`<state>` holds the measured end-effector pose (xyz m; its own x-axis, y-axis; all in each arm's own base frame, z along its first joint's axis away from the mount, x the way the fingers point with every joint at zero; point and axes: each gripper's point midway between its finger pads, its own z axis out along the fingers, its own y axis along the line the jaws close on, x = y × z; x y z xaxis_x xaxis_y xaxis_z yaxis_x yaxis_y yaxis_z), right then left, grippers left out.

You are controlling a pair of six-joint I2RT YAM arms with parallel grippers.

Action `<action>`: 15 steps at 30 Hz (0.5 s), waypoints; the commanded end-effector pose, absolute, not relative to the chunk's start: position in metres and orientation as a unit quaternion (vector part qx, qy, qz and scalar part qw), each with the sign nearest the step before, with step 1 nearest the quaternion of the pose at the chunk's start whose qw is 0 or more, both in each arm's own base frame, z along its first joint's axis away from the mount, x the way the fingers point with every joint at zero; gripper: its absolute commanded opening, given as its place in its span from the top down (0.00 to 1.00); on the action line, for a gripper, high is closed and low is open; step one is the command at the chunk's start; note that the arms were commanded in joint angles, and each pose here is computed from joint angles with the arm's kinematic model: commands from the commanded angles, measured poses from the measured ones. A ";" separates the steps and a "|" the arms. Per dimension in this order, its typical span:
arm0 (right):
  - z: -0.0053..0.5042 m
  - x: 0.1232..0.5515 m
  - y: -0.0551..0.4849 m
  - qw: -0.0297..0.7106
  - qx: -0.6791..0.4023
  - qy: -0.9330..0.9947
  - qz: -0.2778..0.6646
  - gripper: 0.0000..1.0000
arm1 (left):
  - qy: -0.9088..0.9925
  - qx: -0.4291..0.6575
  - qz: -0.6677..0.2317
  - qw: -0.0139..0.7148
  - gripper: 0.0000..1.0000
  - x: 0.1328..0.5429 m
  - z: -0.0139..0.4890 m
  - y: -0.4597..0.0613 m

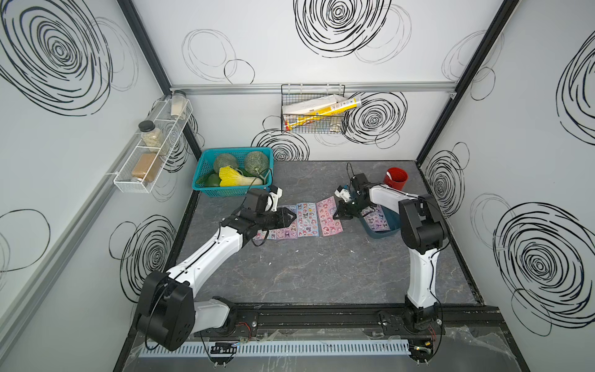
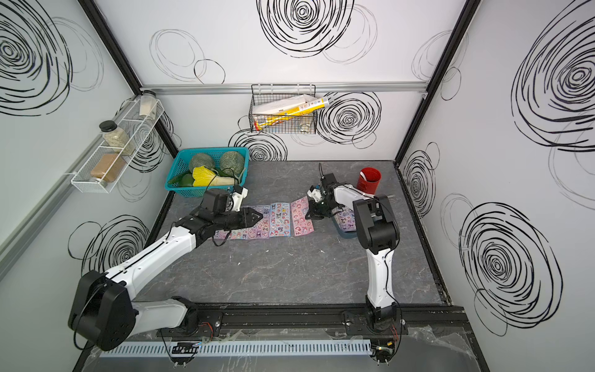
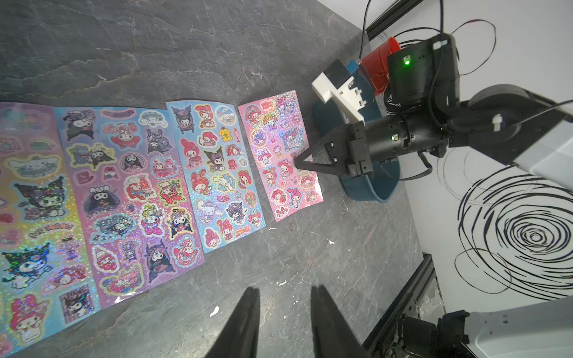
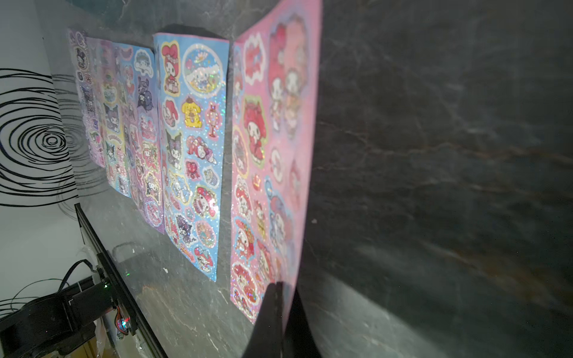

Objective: Take the stickers out of the storage box
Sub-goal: Place the sticker at the center of the board.

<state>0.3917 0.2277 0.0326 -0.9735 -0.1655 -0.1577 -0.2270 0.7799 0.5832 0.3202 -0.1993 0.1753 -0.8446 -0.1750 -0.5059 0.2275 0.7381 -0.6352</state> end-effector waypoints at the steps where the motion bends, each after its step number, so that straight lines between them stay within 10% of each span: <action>1: 0.032 0.393 0.222 0.049 -0.092 0.948 0.301 0.94 | 0.883 0.031 -0.364 0.294 0.66 0.326 0.185 -0.201; 15: 0.031 0.389 0.224 0.051 -0.088 0.951 0.293 0.78 | 0.881 0.039 -0.369 0.293 0.66 0.331 0.189 -0.205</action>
<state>0.3930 0.2250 0.0277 -0.9799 -0.1365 -0.1452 -0.1951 0.8052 0.5600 0.3223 -0.2019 0.1735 -0.8488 -0.1545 -0.5056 0.2411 0.7380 -0.6303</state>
